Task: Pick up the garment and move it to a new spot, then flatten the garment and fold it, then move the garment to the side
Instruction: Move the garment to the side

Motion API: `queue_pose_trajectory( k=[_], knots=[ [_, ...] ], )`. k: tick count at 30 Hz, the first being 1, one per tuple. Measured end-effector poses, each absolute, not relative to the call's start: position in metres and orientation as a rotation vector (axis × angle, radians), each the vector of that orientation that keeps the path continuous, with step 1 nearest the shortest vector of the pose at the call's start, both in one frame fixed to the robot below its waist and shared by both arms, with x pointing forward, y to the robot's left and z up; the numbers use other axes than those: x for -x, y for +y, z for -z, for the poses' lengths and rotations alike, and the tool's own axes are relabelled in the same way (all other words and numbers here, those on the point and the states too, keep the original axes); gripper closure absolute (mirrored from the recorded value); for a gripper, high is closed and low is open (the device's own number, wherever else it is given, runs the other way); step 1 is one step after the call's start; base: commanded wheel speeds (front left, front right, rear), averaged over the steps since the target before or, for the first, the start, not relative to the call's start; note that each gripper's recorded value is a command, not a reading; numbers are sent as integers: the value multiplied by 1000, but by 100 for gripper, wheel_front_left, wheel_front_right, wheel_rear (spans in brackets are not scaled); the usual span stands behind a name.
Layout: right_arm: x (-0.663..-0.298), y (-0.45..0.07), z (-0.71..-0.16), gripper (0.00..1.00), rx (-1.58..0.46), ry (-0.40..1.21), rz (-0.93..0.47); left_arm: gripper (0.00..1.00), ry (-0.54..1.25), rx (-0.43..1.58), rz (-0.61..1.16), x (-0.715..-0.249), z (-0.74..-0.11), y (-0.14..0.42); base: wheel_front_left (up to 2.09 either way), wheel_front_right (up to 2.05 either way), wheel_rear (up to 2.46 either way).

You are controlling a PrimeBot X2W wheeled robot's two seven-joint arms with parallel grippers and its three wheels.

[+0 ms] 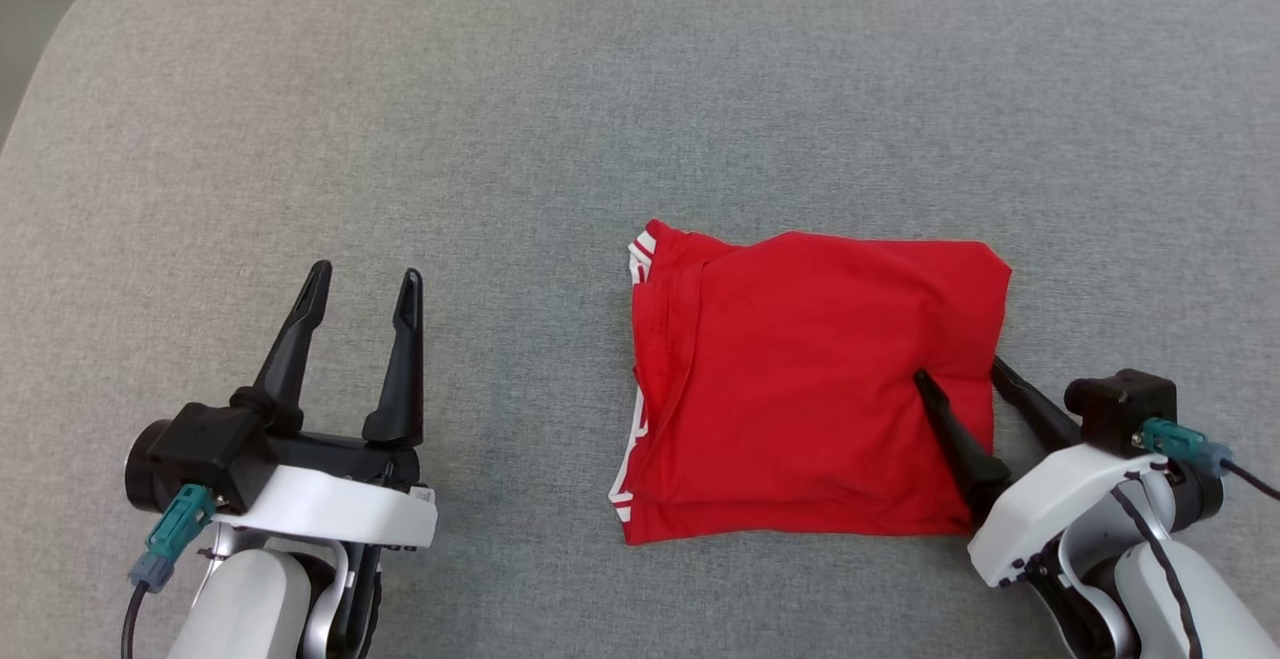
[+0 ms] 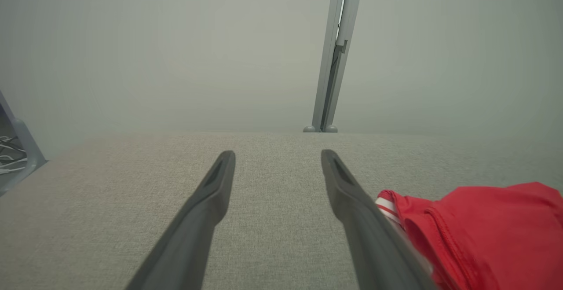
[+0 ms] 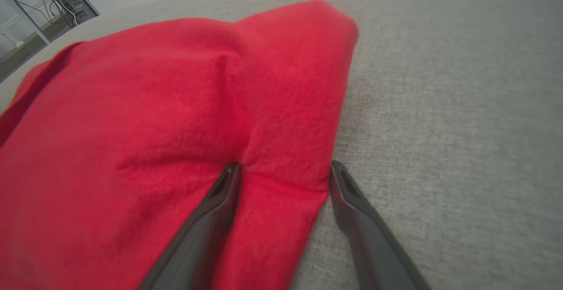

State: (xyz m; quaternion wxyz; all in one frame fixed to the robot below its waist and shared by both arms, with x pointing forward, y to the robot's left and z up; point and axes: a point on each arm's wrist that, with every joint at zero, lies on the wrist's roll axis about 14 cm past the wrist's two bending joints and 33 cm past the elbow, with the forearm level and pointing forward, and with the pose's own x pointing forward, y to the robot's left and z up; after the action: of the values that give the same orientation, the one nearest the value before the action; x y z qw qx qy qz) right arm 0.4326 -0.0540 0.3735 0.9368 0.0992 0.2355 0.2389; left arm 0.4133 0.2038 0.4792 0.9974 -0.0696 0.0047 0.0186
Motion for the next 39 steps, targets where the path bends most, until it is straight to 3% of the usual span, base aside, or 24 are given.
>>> queue_pose_trajectory(
  k=[1, 2, 3, 16, 34, 39],
  knots=[
    [-432, -51, -370, 59, -209, 496, -495, 0, 10, 140, -41, -414, -479, 205, 0, 0, 0],
    [-434, -50, -369, 84, -209, 498, -501, 0, 14, 140, -45, -413, -477, 206, 0, 0, 0],
    [-435, -49, -368, 100, -211, 504, -506, 0, 19, 141, -48, -412, -475, 206, 0, 0, 0],
    [-439, -83, -392, 100, -72, 405, -483, 0, -4, 138, 27, -428, -479, 186, 0, 0, 0],
    [-377, -221, -447, 100, 117, 339, -162, 0, -4, 147, 430, -468, -492, 57, 0, 0, 0],
    [-385, -246, -471, 100, 167, 276, -112, 0, 3, 161, 510, -471, -491, 28, 0, 0, 0]
  ],
)
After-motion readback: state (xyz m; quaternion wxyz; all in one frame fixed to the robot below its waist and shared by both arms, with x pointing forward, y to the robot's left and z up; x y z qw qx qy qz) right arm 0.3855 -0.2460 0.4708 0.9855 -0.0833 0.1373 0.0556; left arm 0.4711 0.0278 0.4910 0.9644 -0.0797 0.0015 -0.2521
